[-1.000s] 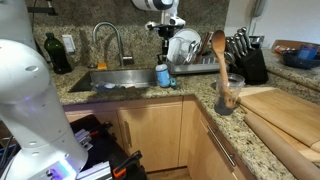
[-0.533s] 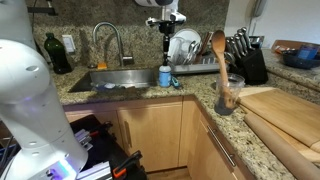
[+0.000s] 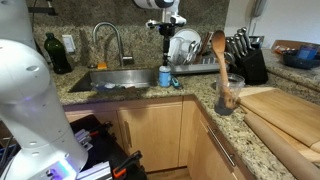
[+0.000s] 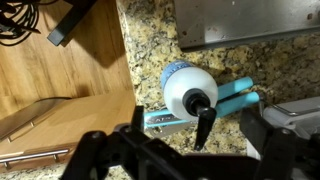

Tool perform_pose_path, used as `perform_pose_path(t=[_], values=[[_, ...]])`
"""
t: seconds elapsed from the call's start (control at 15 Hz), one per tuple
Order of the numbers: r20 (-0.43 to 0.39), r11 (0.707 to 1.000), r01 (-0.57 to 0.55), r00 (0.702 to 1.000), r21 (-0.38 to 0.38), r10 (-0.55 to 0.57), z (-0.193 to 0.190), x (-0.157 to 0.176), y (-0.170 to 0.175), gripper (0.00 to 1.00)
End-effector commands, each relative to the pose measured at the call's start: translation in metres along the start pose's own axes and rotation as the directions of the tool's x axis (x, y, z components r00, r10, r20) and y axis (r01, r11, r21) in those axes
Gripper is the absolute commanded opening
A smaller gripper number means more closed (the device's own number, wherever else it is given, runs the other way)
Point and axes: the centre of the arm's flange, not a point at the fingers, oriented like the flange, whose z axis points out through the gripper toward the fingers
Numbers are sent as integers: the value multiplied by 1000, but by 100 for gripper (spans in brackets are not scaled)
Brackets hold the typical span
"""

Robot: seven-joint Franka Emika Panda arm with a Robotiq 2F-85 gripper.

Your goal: Move the soap bottle closer to the tap

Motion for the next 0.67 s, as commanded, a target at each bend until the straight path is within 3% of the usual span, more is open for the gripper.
perform_pose_path(t=[0.0,0.6], values=[[5,1000,1,1000,-6,-1,4,-1,0,100],[34,999,0,999,-35,1,28,0,-2,100]])
